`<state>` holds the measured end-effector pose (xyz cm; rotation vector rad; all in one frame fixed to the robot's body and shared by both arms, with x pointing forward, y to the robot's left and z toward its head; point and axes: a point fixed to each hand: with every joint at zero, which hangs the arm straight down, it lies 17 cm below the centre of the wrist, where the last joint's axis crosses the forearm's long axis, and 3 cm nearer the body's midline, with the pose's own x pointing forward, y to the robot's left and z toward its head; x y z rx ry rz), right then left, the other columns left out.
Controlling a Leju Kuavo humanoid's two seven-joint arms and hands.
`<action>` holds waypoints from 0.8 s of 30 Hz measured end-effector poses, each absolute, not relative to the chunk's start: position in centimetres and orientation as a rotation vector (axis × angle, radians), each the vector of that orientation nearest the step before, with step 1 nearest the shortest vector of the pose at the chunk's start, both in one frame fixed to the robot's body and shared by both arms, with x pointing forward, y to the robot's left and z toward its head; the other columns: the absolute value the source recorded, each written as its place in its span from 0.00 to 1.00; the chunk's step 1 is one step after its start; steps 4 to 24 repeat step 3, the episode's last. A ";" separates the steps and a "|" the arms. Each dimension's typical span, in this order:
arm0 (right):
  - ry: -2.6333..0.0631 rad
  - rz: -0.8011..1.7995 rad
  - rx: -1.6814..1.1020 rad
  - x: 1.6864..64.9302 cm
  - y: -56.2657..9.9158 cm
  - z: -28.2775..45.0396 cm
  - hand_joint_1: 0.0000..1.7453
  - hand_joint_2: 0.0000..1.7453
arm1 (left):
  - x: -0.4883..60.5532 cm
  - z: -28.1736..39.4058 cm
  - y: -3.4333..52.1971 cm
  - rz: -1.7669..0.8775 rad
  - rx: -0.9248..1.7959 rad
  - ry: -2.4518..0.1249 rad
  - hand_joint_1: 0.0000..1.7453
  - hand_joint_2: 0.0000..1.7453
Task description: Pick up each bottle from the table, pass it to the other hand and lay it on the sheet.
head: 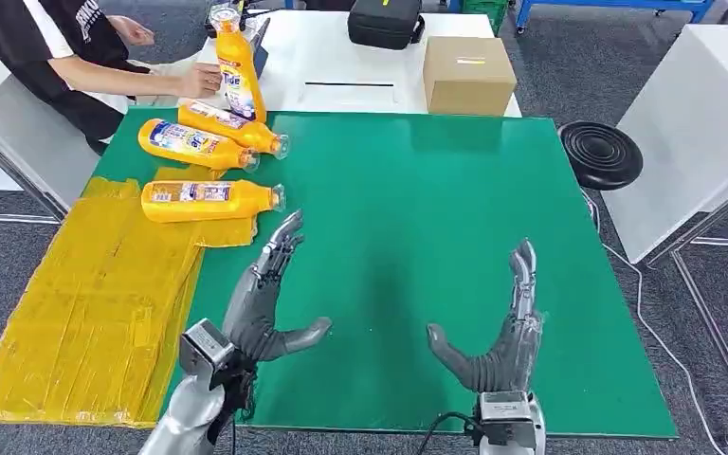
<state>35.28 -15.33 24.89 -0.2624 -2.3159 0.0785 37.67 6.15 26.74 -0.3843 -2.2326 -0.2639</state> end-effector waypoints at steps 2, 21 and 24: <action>-2.330 0.075 -0.281 35.1 -15.6 25.6 0.00 1.00 | 38.1 26.9 6.3 -0.257 -0.373 -2.229 0.00 1.00; -2.334 0.072 -0.284 35.1 -15.7 25.9 0.00 1.00 | 38.2 27.0 6.3 -0.253 -0.368 -2.227 0.00 1.00; -2.334 0.072 -0.284 35.1 -15.7 25.9 0.00 1.00 | 38.2 27.0 6.3 -0.253 -0.368 -2.227 0.00 1.00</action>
